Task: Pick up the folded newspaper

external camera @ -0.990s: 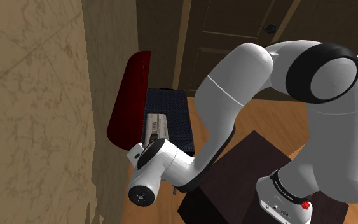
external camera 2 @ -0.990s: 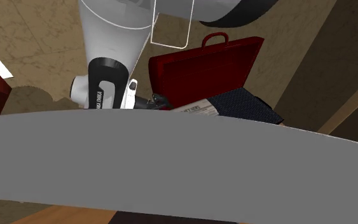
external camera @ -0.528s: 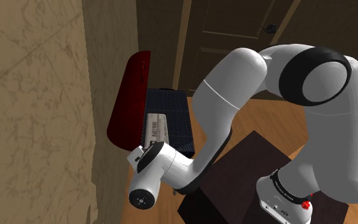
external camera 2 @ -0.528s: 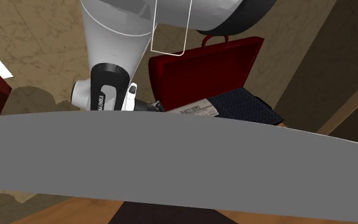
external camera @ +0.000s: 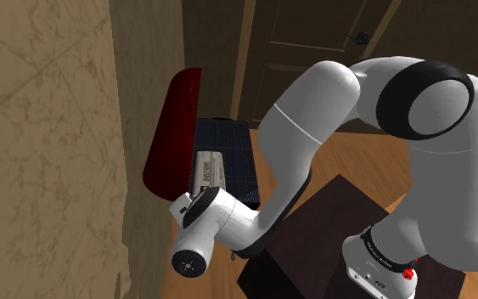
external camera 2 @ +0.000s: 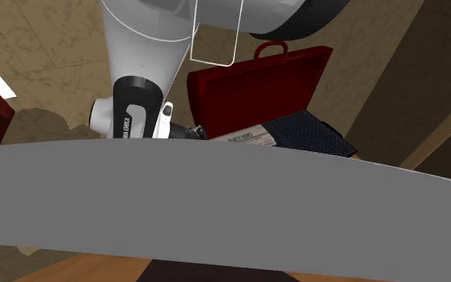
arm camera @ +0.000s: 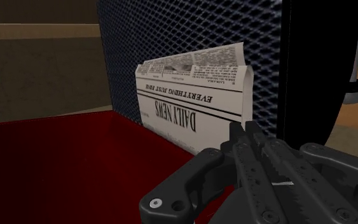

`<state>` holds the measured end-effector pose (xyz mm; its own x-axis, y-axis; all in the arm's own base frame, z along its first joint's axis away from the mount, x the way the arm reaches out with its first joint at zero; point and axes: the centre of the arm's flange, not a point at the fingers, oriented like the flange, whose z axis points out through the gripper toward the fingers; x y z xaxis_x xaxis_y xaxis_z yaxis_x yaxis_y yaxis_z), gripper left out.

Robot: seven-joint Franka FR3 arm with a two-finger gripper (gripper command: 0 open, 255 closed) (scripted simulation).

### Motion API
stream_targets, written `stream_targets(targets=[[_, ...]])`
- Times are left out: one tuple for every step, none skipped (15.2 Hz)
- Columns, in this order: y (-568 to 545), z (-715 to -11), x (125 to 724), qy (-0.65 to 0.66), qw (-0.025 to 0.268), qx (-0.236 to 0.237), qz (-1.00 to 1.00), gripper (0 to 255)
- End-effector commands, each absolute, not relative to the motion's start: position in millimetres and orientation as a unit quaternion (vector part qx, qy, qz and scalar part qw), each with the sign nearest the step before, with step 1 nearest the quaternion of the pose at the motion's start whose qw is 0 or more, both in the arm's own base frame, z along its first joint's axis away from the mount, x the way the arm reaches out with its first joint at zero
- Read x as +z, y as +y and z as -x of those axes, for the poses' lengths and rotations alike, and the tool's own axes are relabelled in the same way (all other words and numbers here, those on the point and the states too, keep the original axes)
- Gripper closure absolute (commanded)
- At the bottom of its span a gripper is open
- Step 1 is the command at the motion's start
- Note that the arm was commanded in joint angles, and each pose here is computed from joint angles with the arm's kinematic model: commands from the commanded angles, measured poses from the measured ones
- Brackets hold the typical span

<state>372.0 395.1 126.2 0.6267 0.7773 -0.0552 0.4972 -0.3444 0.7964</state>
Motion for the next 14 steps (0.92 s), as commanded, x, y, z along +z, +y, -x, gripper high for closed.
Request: stream_targets(targets=[[394.8, -372.2, 134.9, 0.397, 0.412, 0.17, -0.802, 255], [394.8, -372.2, 140.2, 0.397, 0.412, 0.17, -0.802, 255], [394.8, -372.2, 145.5, 0.397, 0.412, 0.17, -0.802, 255], [394.8, -372.2, 150.8, 0.397, 0.412, 0.17, -0.802, 255], [394.8, -372.2, 156.0, 0.397, 0.412, 0.17, -0.802, 255], [394.8, -372.2, 161.3, 0.397, 0.412, 0.17, -0.802, 255], [394.8, -372.2, 166.6, 0.397, 0.412, 0.17, -0.802, 255], [394.8, -372.2, 171.9, 0.397, 0.412, 0.17, -0.802, 255], [394.8, -372.2, 177.2, 0.397, 0.412, 0.17, -0.802, 255], [394.8, -372.2, 182.4, 0.397, 0.412, 0.17, -0.802, 255], [394.8, -372.2, 187.7, 0.397, 0.412, 0.17, -0.802, 255], [394.8, -372.2, 193.0, 0.397, 0.412, 0.17, -0.802, 255], [394.8, -372.2, 198.3, 0.397, 0.412, 0.17, -0.802, 255], [394.8, -372.1, 199.0, 0.397, 0.412, 0.17, -0.802, 255]])
